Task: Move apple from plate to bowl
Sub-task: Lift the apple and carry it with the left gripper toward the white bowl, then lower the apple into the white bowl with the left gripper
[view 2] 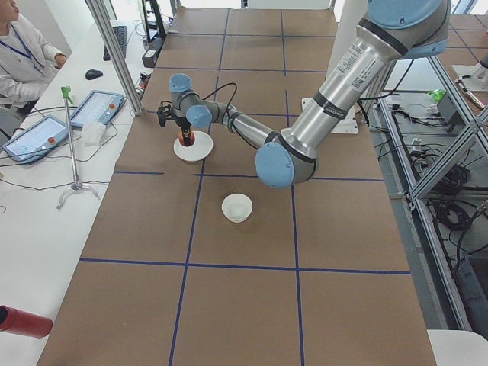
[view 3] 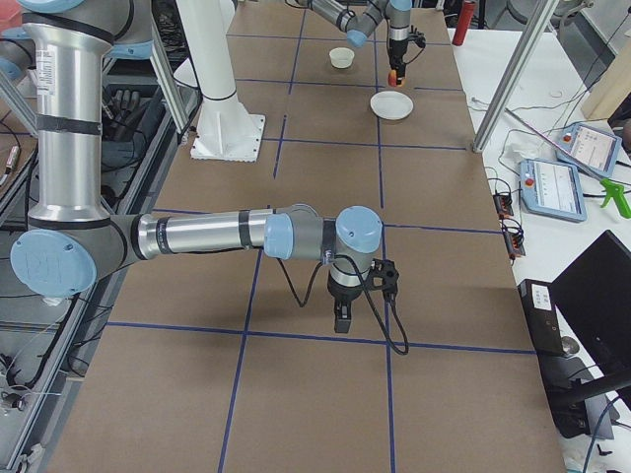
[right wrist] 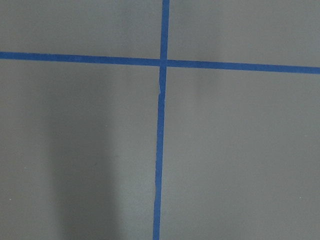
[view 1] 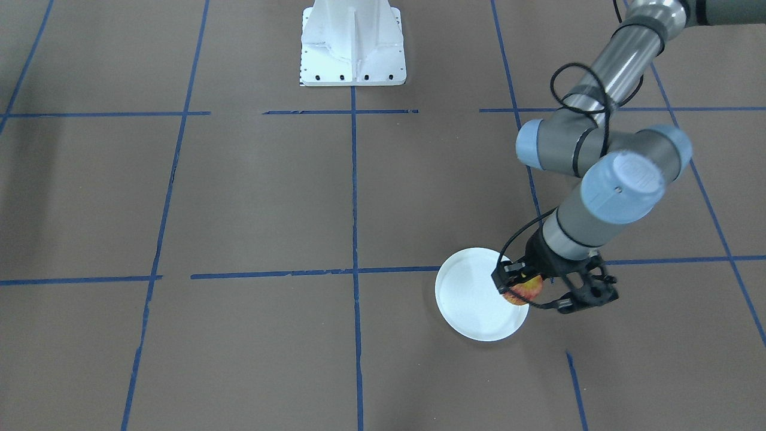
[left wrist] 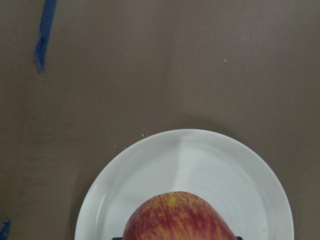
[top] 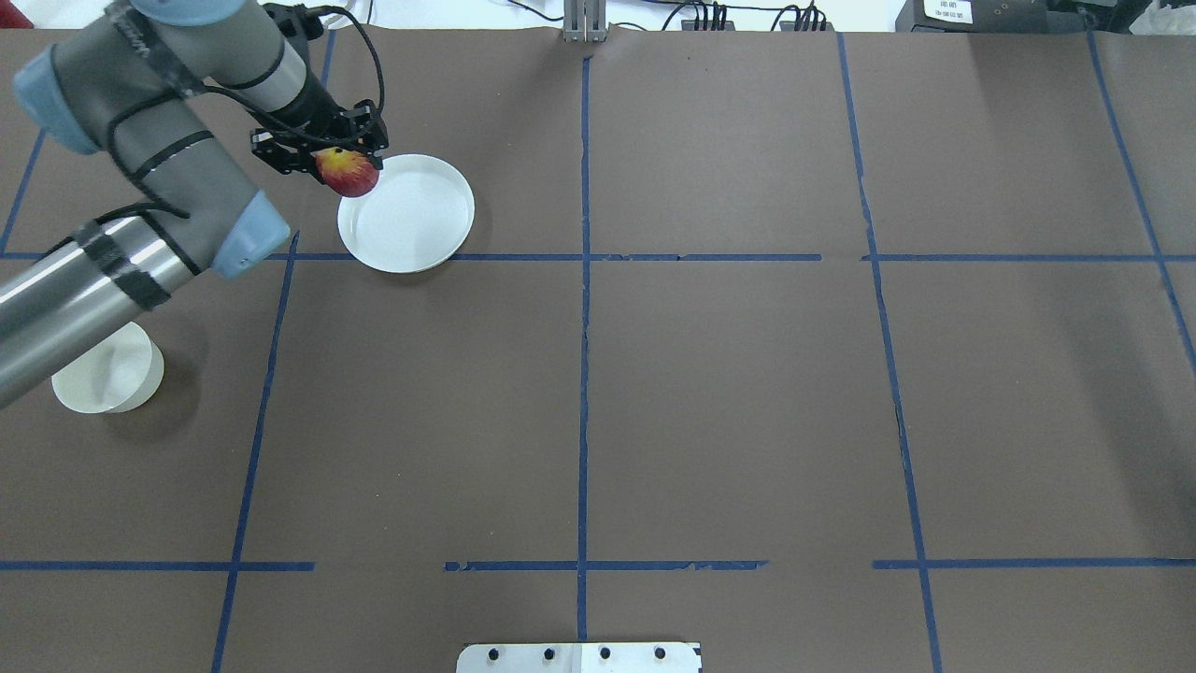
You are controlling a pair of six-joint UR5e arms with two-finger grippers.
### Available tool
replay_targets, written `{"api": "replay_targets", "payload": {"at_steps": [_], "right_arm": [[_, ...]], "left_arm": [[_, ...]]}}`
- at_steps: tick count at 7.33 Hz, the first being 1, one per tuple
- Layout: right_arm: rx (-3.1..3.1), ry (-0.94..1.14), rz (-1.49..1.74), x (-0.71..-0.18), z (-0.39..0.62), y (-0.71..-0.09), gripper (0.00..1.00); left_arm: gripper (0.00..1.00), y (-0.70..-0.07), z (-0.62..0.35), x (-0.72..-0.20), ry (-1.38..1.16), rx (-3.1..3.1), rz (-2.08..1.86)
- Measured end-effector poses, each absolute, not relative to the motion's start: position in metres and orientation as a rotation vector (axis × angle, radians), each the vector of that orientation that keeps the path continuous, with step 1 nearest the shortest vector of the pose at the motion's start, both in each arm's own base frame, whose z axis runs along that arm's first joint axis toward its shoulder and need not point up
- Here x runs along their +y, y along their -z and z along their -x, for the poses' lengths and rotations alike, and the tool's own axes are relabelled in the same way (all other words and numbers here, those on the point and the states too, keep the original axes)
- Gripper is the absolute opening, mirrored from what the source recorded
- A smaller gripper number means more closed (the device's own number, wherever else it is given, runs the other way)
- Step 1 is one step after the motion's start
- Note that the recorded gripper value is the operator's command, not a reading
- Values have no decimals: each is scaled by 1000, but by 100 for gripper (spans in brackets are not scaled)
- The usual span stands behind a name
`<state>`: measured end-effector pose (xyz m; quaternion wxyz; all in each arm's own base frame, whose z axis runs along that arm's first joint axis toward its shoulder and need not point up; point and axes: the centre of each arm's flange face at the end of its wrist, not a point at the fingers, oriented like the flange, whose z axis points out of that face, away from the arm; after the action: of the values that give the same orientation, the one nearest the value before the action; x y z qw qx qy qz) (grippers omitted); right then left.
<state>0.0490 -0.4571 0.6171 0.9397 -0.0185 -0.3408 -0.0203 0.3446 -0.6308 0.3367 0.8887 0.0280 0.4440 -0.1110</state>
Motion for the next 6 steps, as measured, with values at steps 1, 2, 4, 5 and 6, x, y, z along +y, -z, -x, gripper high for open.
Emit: {"api": "replay_targets", "payload": {"at_steps": [1,2,4,5,6], "right_arm": [[-696,41,38,-457,-49,-617,100],[-696,41,38,-457,-49,-617,100],[-696,42,38,-457,-49,-617,100],[-696,42,39,-457,-49,-618,100],[-696,41,39,-457,-49,-618,100]], "left_arm": [[0,-356,-298,-584,174,923,-108],[0,-390,-260,-537,122,904,-134],[0,-483,-205,-460,77,872,-176],[0,-524,-192,-441,89,854,-203],[0,-549,-188,-434,102,841,-210]]}}
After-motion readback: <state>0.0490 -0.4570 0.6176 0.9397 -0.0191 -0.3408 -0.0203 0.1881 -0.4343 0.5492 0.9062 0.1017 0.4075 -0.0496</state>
